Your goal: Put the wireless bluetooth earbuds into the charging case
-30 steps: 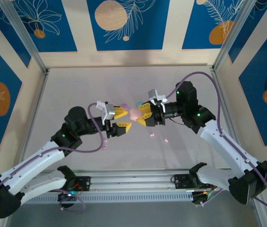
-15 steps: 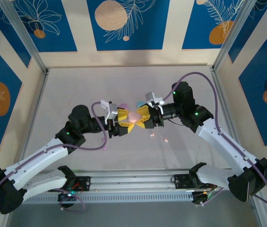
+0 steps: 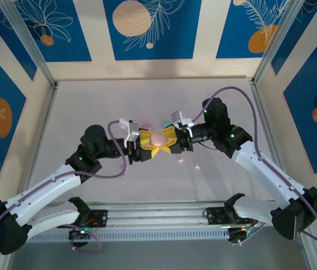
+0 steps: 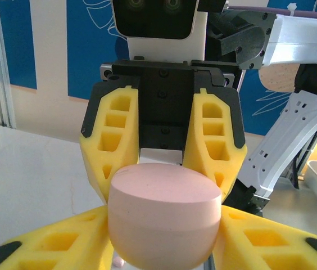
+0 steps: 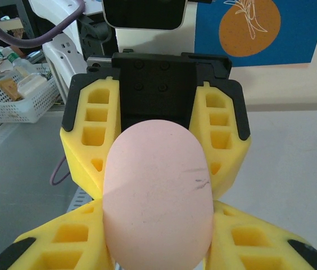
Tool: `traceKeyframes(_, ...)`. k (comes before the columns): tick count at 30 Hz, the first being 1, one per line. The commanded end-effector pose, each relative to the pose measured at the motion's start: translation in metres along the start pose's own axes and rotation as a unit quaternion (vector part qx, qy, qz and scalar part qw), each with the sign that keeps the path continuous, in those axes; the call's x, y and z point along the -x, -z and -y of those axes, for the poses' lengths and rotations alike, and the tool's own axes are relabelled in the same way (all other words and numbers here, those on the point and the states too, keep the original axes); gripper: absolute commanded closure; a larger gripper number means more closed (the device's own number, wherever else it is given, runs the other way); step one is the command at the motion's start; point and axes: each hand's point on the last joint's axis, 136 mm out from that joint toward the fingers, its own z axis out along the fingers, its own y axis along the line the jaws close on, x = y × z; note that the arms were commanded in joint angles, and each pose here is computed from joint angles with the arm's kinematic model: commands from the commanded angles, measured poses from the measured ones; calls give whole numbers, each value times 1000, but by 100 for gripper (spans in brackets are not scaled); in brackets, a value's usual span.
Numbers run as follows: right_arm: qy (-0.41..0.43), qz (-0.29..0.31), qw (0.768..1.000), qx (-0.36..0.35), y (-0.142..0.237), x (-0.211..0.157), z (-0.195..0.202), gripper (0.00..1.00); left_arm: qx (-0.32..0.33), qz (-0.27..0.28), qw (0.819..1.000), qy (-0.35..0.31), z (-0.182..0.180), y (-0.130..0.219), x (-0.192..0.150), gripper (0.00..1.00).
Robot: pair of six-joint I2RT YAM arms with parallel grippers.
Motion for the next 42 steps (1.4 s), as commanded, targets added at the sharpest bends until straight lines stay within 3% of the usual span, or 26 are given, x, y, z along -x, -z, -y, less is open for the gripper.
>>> traceKeyframes(1,20,5,1000,3,0,9,-3,70,-17,14,1000,-12,7,-2,15,57)
traceKeyframes(6,19,3,1000,0,-1,8,-2,69,-24,4,1000,-8,8,-4,11,60)
traceKeyframes(16,-39,7,999,-20,6,10,8,59,-24,0,999,-30,11,-2,4,80)
traceKeyframes(29,-151,3,985,-79,15,1,33,47,-36,18,998,-39,16,0,6,80)
traceKeyframes(42,-196,28,967,-159,24,6,60,45,-32,27,999,-31,14,-1,6,80)
